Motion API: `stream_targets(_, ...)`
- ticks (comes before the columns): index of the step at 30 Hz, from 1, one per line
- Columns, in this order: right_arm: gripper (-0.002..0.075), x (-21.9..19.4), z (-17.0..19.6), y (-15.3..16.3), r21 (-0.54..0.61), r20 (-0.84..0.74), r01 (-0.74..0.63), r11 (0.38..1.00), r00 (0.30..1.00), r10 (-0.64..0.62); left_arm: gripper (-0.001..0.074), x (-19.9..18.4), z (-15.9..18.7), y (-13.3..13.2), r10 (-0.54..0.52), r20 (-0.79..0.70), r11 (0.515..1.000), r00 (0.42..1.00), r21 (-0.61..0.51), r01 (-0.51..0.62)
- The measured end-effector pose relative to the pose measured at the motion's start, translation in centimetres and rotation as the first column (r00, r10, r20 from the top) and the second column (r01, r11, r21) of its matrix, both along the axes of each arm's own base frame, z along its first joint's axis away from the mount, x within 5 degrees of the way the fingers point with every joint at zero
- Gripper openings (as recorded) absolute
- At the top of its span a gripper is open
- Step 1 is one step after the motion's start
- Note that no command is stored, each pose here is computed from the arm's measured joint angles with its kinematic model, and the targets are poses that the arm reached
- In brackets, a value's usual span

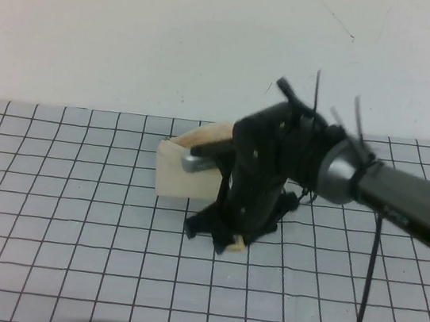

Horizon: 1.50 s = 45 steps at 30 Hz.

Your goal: Put eraser into pencil case

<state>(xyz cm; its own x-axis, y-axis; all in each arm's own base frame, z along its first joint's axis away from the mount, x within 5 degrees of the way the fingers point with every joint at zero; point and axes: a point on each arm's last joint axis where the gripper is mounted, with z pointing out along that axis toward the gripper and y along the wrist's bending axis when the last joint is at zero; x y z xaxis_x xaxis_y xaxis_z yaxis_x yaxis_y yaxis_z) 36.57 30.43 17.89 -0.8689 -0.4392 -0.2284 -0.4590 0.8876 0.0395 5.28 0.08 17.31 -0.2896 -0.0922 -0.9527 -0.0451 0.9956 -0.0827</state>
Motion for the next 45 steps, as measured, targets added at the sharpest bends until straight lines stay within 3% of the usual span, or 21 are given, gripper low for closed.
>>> stream_targets(5,0.0321,-0.3,6.9,-0.4,0.062,0.206,-0.102,0.993,0.975,0.087,-0.0002,0.0,0.0,0.0,0.001,0.0,1.0,1.0,-0.003,-0.001)
stream_targets(10,0.0321,1.8,10.8,-1.1,0.108,0.496,-0.154,0.982,0.865,0.081,-0.0001,0.0,0.0,0.0,0.004,0.0,1.0,1.0,-0.012,-0.004)
stream_targets(13,0.0321,3.6,9.9,-1.5,0.129,0.561,-0.159,0.979,0.826,0.061,-0.0002,0.0,0.0,0.0,0.005,0.0,1.0,1.0,-0.017,-0.005)
stream_targets(17,0.0323,5.2,7.3,-1.7,0.123,0.554,-0.146,0.982,0.831,0.054,-0.0002,0.0,0.0,0.0,0.005,0.0,1.0,1.0,-0.017,-0.005)
stream_targets(22,0.0447,5.8,5.5,-1.6,0.113,0.537,-0.142,0.983,0.842,0.059,-0.0002,0.0,0.0,0.0,0.005,0.0,1.0,1.0,-0.017,-0.005)
stream_targets(25,0.0459,5.5,6.1,-1.7,0.122,0.533,-0.136,0.983,0.845,0.051,-0.0002,0.0,0.0,0.0,0.005,0.0,1.0,1.0,-0.017,-0.005)
stream_targets(27,0.041,5.1,7.6,-2.1,0.128,0.535,-0.132,0.983,0.844,0.043,-0.0001,0.0,0.0,0.0,0.005,0.0,1.0,1.0,-0.017,-0.005)
stream_targets(29,0.0302,4.2,9.8,-2.6,0.139,0.547,-0.13,0.982,0.836,0.033,-0.0002,0.0,0.0,0.0,0.005,0.0,1.0,1.0,-0.017,-0.005)
stream_targets(31,0.0145,2.6,13.0,-3.2,0.165,0.575,-0.137,0.977,0.818,0.018,-0.0002,0.0,0.0,0.0,0.005,0.0,1.0,1.0,-0.017,-0.005)
stream_targets(33,0.0062,0.0,16.5,-4.1,0.201,0.614,-0.161,0.966,0.789,0.004,-0.0002,0.0,0.0,0.0,0.005,0.0,1.0,1.0,-0.017,-0.005)
stream_targets(38,0.0009,-8.2,21.8,-7.3,0.268,0.726,-0.284,0.921,0.688,0.001,-0.0002,0.0,0.0,0.0,0.005,0.0,1.0,1.0,-0.017,-0.005)
stream_targets(42,0.0003,-13.9,22.8,-10.9,0.265,0.768,-0.348,0.899,0.64,0.021,-0.0002,0.0,0.0,0.0,0.005,0.0,1.0,1.0,-0.017,-0.005)
stream_targets(45,0.0001,-17.1,22.0,-14.0,0.238,0.757,-0.343,0.909,0.651,0.047,-0.0002,0.0,0.0,0.0,0.005,0.0,1.0,1.0,-0.017,-0.005)
